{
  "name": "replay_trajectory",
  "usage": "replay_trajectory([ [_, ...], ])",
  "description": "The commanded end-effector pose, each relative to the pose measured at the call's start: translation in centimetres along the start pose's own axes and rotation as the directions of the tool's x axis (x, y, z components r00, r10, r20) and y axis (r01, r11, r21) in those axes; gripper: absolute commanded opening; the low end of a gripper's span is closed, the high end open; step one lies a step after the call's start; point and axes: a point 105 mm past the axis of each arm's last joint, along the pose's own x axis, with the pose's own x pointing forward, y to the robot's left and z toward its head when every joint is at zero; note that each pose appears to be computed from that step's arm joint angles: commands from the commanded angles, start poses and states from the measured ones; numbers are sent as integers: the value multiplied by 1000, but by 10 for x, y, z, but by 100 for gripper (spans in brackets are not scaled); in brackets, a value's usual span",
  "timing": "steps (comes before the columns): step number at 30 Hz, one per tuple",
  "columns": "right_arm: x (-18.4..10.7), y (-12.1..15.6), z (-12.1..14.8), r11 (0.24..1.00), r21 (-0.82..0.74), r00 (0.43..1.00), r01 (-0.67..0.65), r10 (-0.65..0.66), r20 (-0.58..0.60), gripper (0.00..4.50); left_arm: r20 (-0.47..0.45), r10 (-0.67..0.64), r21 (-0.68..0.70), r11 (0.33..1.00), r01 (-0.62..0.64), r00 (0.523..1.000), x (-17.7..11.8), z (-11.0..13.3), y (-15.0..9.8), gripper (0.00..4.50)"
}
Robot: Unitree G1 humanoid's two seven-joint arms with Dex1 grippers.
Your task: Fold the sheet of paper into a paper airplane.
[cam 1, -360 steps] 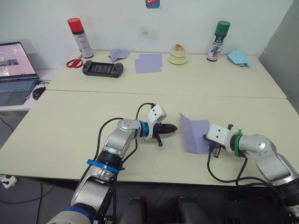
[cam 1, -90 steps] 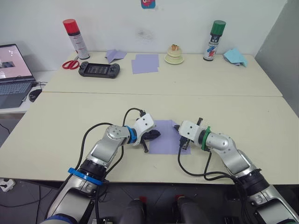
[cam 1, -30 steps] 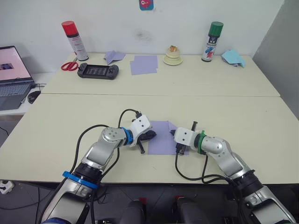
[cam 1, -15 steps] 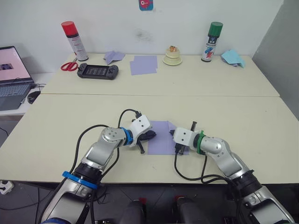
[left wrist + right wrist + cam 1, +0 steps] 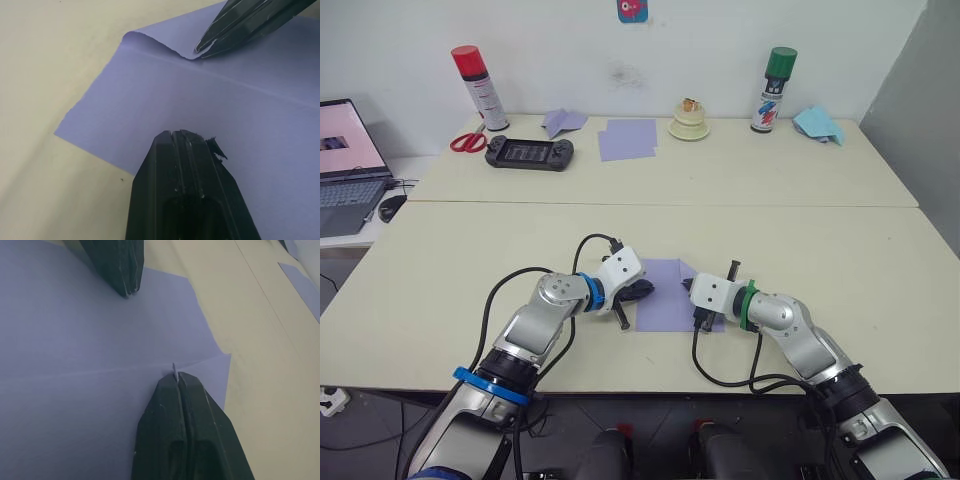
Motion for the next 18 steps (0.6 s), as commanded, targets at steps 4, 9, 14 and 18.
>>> replay_trajectory([
  [4, 4, 13, 10, 999, -8, 998, -50, 50, 27, 2, -140, 2, -49, 999, -9, 990, -2, -38, -4, 0],
  [9, 4, 14, 8, 998, -13, 998, -57, 57, 20, 2, -140, 1, -51, 999, -9, 990, -3, -38, -5, 0],
  [14, 3, 16, 5, 998, -16, 998, -66, 66, 10, 2, -140, 3, -51, 999, -11, 990, -3, -39, -5, 0],
  [18, 2, 16, 4, 998, -15, 998, -66, 66, 6, 2, -140, 3, -51, 999, -10, 990, -3, -39, -5, 0],
])
